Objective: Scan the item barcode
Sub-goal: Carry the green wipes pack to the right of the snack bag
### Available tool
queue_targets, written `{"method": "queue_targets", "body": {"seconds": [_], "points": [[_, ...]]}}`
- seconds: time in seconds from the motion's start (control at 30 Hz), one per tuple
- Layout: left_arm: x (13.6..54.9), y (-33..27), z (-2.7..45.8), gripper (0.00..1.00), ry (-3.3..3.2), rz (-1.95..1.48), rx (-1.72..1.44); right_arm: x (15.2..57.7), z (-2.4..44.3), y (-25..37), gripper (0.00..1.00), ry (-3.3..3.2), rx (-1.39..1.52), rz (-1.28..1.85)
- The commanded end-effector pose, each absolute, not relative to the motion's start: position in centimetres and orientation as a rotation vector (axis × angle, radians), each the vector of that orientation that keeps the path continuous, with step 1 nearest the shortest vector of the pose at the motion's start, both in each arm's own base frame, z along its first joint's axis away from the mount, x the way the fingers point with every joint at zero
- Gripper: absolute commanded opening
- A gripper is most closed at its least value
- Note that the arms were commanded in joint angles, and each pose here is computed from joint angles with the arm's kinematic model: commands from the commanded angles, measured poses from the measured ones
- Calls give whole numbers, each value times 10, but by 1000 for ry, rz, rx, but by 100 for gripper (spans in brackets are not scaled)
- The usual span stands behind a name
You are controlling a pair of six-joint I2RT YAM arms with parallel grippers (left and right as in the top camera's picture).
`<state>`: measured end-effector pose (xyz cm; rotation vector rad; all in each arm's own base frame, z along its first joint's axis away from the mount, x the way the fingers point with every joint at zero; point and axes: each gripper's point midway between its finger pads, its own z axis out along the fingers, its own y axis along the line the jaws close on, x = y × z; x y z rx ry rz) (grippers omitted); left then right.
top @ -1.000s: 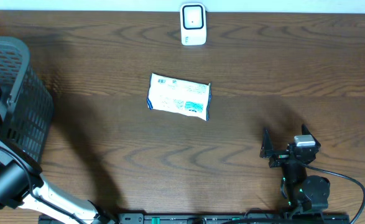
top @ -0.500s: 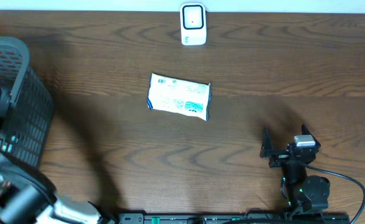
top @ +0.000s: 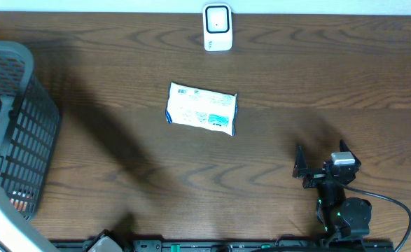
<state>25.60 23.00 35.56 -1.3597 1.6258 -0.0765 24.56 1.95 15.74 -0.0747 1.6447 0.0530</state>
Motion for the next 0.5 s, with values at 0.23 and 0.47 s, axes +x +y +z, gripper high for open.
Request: {"method": "queue_targets", "body": {"seconds": [0.23,0.47], "points": [[337,61,396,9,1880,-628,-651,245,156,19,99,1646,-65,60],[364,-70,376,9,2049,-724,-57,245,156,19,99,1646,-65,60]]}}
